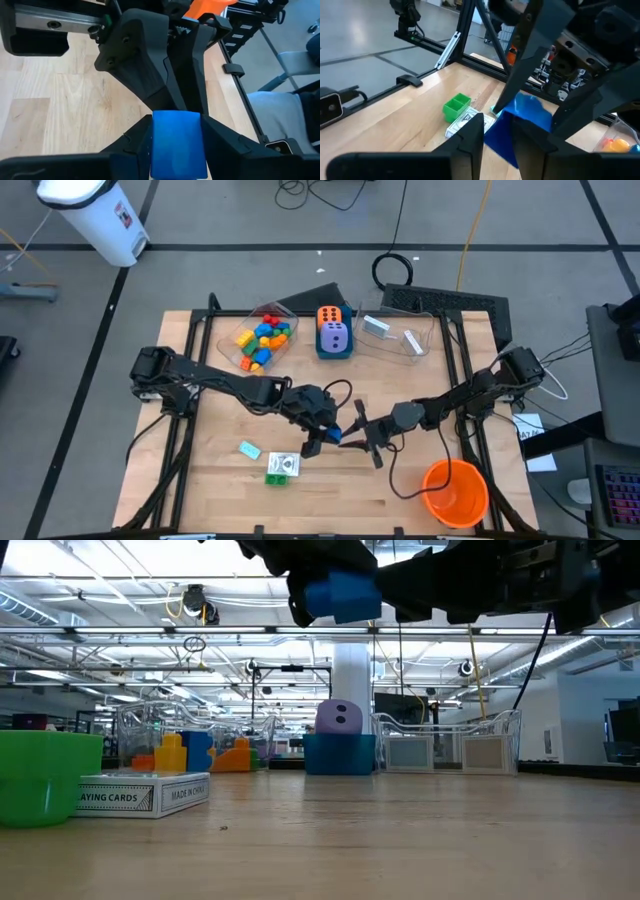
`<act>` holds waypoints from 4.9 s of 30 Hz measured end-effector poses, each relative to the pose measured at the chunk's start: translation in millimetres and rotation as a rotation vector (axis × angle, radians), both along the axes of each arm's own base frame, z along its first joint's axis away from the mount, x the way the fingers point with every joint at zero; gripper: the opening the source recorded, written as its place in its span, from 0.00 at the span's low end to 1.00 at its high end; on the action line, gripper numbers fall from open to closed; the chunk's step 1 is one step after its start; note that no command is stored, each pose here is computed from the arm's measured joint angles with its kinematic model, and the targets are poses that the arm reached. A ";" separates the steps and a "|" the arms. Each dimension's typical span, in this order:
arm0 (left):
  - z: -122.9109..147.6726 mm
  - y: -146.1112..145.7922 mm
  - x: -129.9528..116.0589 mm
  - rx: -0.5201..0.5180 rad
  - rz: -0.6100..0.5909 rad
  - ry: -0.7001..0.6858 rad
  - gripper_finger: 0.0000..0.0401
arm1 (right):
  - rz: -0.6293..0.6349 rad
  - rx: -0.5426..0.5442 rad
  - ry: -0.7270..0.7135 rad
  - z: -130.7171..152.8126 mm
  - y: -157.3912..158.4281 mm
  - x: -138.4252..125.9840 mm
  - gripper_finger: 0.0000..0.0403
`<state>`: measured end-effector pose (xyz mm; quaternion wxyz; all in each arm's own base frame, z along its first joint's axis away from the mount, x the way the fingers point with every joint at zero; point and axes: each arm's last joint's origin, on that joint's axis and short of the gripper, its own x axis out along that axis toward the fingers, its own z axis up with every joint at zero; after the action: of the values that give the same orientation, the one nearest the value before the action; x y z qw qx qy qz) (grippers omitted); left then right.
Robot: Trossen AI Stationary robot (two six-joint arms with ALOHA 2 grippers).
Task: Pick & Place Toys
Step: Put the blue game piece into the left transparent bin
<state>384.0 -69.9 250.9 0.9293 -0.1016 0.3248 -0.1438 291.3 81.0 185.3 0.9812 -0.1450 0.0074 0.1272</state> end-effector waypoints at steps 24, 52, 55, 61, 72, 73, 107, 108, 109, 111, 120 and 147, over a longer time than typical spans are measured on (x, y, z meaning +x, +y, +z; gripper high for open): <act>2.4 2.5 3.0 0.069 -0.015 -0.067 0.44 | -0.052 0.038 -0.003 1.5 -5.0 1.2 0.02; 88.3 11.6 -83.3 0.337 0.202 -0.088 0.63 | -0.206 0.207 0.009 4.4 -33.9 7.9 0.00; 84.1 0.6 -83.5 0.365 0.210 -0.098 0.61 | -0.154 0.267 0.010 5.5 -42.3 9.4 0.00; 55.4 -11.7 -75.7 0.348 0.228 -0.219 0.61 | -0.076 0.345 -0.063 14.9 -52.9 10.1 0.00; 52.9 -4.2 -70.1 0.478 0.380 -0.499 0.60 | -0.011 0.377 -0.158 25.0 -53.7 8.4 0.00; 53.4 -3.1 -69.7 0.471 0.380 -0.505 0.61 | -0.009 0.377 -0.167 25.9 -53.7 8.1 0.00; 41.6 9.4 -34.7 0.339 0.294 -0.718 0.63 | 0.098 0.332 -0.419 34.7 -54.9 -14.5 0.00; 41.9 9.4 -34.8 0.339 0.294 -0.720 0.63 | 0.098 0.332 -0.419 34.7 -54.9 -14.5 0.00; 42.1 9.4 -34.9 0.340 0.294 -0.721 0.63 | 0.098 0.332 -0.419 34.7 -54.9 -14.5 0.00; 41.8 9.3 -35.0 0.349 0.290 -0.717 0.62 | 0.098 0.332 -0.419 34.7 -54.9 -14.6 0.00; 47.7 7.5 -43.1 0.357 0.270 -0.684 0.48 | 0.098 0.325 -0.421 34.8 -54.8 -14.6 0.00; 61.8 12.7 -65.0 0.379 0.293 -0.586 0.36 | 0.139 0.335 -0.402 34.1 -56.8 -14.4 0.34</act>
<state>319.1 -57.1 312.7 0.9958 0.0723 0.0481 0.0301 276.9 24.2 219.3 0.9622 -0.0030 -0.2187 0.1624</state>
